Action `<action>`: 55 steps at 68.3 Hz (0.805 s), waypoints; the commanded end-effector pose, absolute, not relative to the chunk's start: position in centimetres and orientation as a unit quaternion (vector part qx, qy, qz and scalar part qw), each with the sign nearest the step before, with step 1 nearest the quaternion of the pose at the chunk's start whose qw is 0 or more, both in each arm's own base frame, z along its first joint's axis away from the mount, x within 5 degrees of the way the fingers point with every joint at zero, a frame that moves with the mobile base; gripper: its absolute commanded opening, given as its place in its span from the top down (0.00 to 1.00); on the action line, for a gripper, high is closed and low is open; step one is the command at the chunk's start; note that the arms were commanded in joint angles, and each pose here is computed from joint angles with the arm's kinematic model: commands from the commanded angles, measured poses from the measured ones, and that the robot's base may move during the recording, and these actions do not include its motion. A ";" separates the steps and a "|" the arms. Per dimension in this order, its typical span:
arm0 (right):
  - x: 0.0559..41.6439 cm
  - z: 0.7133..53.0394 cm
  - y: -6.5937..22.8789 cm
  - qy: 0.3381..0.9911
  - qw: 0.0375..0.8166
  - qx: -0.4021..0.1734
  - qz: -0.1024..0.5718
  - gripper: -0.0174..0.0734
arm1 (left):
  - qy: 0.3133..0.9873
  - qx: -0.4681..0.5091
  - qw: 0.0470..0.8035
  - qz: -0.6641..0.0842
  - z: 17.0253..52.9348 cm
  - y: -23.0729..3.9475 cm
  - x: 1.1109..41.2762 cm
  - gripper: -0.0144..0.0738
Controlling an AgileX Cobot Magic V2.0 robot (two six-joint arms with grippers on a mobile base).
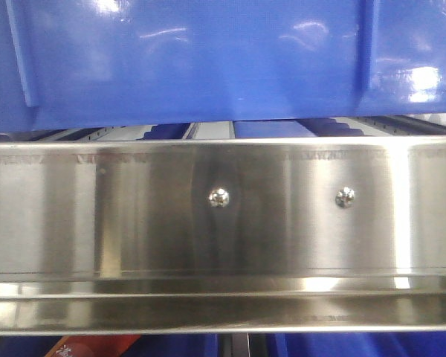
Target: Move blue bin to conveyor side
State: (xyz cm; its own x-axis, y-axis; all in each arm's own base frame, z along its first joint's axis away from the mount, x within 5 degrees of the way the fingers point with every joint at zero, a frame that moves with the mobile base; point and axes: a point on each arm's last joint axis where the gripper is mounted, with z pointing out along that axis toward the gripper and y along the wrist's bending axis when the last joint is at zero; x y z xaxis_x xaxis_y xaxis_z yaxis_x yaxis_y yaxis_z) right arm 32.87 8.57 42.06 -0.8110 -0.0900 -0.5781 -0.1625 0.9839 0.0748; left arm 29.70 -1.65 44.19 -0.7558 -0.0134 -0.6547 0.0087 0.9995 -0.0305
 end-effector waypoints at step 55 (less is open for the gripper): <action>33.0 42.3 8.4 0.947 0.311 -0.065 0.053 0.19 | 0.940 0.000 0.341 -0.021 42.4 -1.8 32.2 0.24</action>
